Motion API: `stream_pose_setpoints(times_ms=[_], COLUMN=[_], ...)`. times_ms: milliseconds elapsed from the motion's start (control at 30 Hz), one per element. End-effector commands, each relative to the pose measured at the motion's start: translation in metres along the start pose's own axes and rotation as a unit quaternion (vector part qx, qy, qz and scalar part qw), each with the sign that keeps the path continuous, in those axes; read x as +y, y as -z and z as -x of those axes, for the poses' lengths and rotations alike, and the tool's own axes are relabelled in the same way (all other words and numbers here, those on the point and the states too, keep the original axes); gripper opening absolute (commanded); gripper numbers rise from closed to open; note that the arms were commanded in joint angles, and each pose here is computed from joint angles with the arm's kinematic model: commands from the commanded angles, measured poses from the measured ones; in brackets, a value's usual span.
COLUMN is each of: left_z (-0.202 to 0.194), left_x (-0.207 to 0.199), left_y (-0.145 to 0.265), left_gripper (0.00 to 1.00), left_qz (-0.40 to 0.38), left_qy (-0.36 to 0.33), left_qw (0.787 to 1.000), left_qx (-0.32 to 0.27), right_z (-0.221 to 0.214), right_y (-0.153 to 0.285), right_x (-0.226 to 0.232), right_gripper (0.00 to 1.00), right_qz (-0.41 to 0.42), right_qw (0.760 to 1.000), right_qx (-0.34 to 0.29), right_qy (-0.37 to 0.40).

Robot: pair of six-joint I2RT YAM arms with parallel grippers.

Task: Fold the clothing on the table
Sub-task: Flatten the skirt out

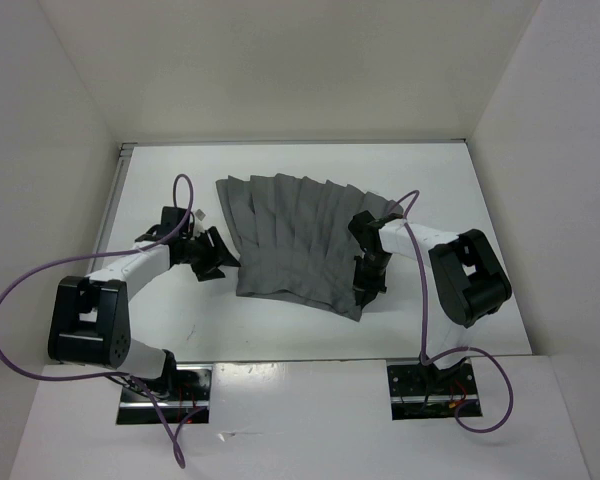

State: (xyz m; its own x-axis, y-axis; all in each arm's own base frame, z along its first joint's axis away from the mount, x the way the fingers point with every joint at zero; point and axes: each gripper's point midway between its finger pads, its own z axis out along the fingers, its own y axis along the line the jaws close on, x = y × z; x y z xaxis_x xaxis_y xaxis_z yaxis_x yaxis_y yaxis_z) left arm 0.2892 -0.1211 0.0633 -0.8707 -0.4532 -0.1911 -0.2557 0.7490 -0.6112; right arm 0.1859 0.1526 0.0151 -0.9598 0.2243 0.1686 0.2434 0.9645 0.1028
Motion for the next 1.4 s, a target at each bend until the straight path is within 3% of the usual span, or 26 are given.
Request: stream_pose_setpoints(times_ms=[0, 33, 67, 167, 300, 567, 833, 1000, 1033, 1100, 1200, 1367], left_z=[-0.013, -0.019, -0.022, -0.037, -0.044, -0.052, -0.053, -0.059, -0.062, -0.061, -0.055, 0.028], left_x=[0.02, 0.027, 0.029, 0.042, 0.047, 0.045, 0.043, 0.048, 0.048, 0.042, 0.02, -0.048], left_y=[-0.005, -0.006, -0.007, -0.013, -0.023, -0.037, -0.043, -0.06, -0.063, -0.068, -0.062, 0.005], left_gripper=[0.63, 0.52, 0.28, 0.12, 0.14, 0.29, 0.29, 0.29, 0.23, 0.0, 0.0, 0.0], left_qz=[0.041, 0.05, 0.053, 0.071, 0.079, 0.059, 0.053, 0.088, 0.089, 0.081, 0.042, -0.001], left_qy=[0.014, 0.024, 0.03, 0.042, 0.041, 0.044, 0.037, 0.02, 0.018, 0.005, 0.002, -0.047], left_qw=[0.999, 0.998, 0.998, 0.996, 0.995, 0.994, 0.994, 0.991, 0.99, 0.991, 0.994, 0.998], left_qx=[0.009, 0.013, 0.016, 0.035, 0.052, 0.08, 0.088, 0.1, 0.105, 0.102, 0.096, -0.034], right_z=[0.016, 0.016, 0.016, 0.015, 0.015, 0.015, 0.015, 0.016, 0.016, 0.016, 0.024, 0.076], right_y=[0.014, 0.014, 0.014, 0.012, 0.012, 0.012, 0.012, 0.014, 0.014, 0.016, 0.028, 0.083], right_x=[0.01, 0.01, 0.01, 0.009, 0.009, 0.009, 0.009, 0.01, 0.01, 0.011, 0.013, -0.003], right_gripper=[0.0, 0.0, 0.0, 0.0, 0.0, 0.0, 0.0, 0.0, 0.0, 0.0, 0.0, 0.0], right_qz=[0.01, 0.01, 0.01, 0.007, 0.007, 0.007, 0.007, 0.01, 0.01, 0.013, 0.01, 0.013], right_qw=[0.999, 0.999, 0.999, 0.999, 0.999, 0.999, 0.999, 0.999, 0.999, 0.999, 0.997, 0.985], right_qx=[-0.045, -0.044, -0.044, -0.041, -0.041, -0.041, -0.041, -0.044, -0.044, -0.048, -0.072, -0.169], right_qy=[0.007, 0.007, 0.007, 0.006, 0.006, 0.006, 0.006, 0.002, 0.002, 0.003, 0.0, -0.046])
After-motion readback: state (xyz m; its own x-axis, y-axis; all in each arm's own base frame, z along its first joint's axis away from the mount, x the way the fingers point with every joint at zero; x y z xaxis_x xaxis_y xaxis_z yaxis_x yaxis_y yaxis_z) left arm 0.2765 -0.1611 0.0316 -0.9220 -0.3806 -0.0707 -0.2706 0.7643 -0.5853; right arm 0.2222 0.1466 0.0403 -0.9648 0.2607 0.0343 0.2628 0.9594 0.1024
